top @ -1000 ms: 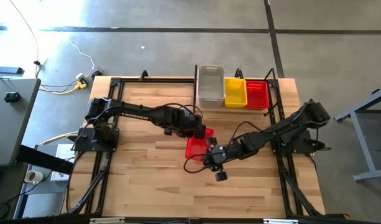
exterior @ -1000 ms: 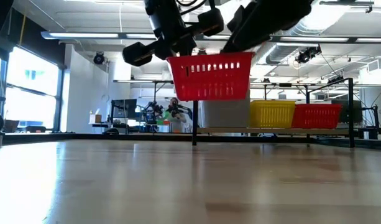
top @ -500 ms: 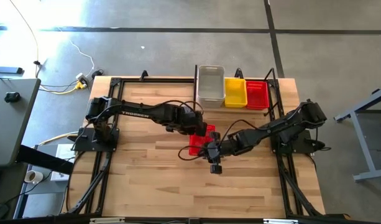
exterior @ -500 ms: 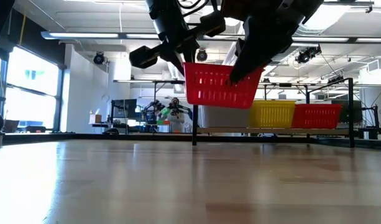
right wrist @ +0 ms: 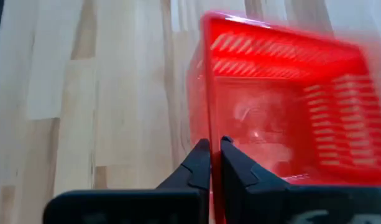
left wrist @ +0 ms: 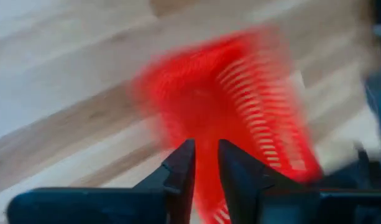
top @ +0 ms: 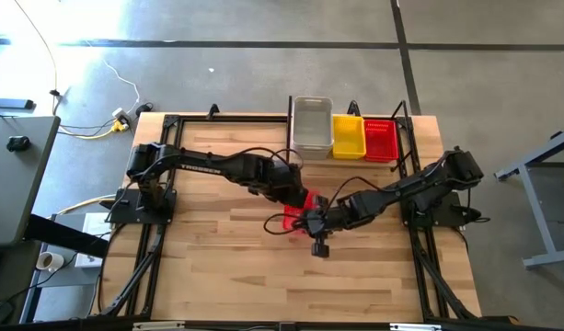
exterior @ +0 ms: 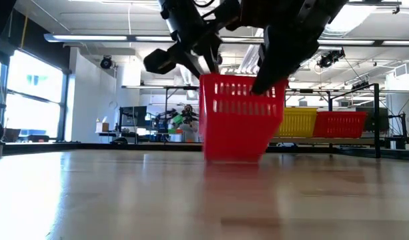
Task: Stack baskets on shelf by color
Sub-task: Stack the red bin on top of the red bin on the shelf
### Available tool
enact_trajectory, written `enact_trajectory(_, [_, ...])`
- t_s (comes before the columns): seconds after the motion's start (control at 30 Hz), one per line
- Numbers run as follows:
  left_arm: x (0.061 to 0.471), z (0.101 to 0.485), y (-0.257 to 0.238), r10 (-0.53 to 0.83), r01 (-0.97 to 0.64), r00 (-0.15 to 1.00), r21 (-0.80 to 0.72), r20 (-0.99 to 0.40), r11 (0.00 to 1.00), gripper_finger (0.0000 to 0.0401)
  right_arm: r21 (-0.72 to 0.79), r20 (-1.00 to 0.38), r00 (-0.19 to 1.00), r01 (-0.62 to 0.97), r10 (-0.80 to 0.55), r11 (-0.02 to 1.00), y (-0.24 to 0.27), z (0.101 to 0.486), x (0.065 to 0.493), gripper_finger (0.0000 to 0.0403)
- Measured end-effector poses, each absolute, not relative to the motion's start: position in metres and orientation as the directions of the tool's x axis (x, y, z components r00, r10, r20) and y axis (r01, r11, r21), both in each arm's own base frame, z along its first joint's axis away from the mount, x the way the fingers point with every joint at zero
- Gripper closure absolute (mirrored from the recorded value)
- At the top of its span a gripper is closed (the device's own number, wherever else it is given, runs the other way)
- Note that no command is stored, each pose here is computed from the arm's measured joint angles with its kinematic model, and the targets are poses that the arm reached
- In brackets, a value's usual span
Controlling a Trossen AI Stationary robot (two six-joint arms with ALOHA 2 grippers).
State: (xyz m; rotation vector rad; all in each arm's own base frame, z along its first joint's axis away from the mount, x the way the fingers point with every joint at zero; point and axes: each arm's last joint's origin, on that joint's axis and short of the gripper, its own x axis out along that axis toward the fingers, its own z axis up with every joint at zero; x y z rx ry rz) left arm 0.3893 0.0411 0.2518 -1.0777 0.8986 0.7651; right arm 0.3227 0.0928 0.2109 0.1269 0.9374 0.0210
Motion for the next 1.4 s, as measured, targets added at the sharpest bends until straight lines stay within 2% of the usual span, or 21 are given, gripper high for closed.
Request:
enact_trajectory(0.3, [0.387, 0.253, 0.055, 0.031, -0.801, 0.449, -0.387, -0.893, 0.457, 0.0297, 0.150, -0.854, 0.516, 0.109, 0.073, 0.983, 0.093, 0.206, 0.315, 0.0402])
enact_trajectory(0.5, [0.381, 0.263, 0.065, 0.048, -0.743, 0.468, -0.363, -0.882, 0.563, 0.0303, 0.138, -0.883, 0.464, 0.115, 0.069, 0.984, 0.099, 0.207, 0.305, 0.0402])
enact_trajectory(0.87, [0.361, 0.298, 0.076, 0.092, -0.588, 0.545, -0.301, -0.833, 0.751, 0.0311, 0.090, -0.865, 0.502, 0.135, 0.010, 0.987, 0.095, 0.249, 0.270, 0.0403])
enact_trajectory(1.1, [0.342, 0.316, 0.087, 0.123, -0.546, 0.553, -0.247, -0.824, 0.801, 0.0311, 0.046, -0.837, 0.545, 0.164, -0.052, 0.985, 0.083, 0.278, 0.242, 0.0403])
enact_trajectory(1.4, [0.332, 0.327, 0.098, 0.155, -0.537, 0.574, -0.227, -0.804, 0.813, 0.0311, -0.163, -0.779, 0.562, 0.245, -0.277, 0.956, 0.057, 0.308, 0.196, 0.0403])
